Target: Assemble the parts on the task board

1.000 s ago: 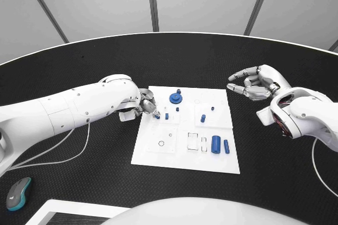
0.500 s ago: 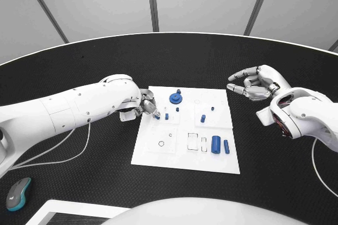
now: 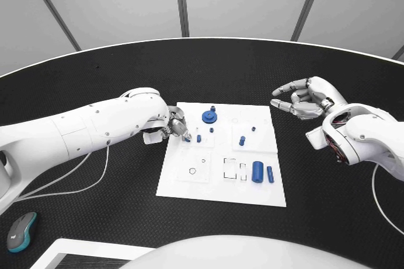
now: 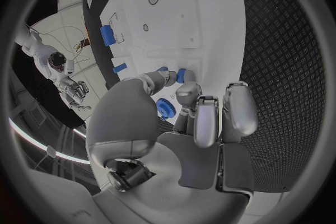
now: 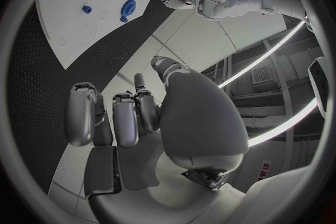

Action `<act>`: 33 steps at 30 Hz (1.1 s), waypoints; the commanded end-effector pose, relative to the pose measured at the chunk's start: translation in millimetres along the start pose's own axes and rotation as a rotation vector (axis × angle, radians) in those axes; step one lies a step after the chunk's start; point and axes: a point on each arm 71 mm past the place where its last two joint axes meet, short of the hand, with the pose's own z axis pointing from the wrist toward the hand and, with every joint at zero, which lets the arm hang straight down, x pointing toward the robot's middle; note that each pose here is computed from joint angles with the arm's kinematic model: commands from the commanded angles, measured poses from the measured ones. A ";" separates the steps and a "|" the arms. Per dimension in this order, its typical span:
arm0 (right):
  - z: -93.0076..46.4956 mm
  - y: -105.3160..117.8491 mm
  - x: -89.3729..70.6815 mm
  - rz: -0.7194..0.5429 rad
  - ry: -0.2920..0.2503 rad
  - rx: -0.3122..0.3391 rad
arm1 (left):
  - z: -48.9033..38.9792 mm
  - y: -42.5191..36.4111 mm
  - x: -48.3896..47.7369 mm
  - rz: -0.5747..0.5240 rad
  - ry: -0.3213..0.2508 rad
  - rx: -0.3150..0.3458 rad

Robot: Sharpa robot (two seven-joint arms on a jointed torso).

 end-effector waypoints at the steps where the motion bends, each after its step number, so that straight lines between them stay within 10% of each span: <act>1: -0.1 0.1 0.0 0.000 0.000 0.000 | 0.4 -0.7 0.0 0.000 0.000 -0.002; 33: 0.2 0.1 0.4 0.000 0.003 0.000 | 5.1 -3.6 -1.6 0.003 0.005 -0.036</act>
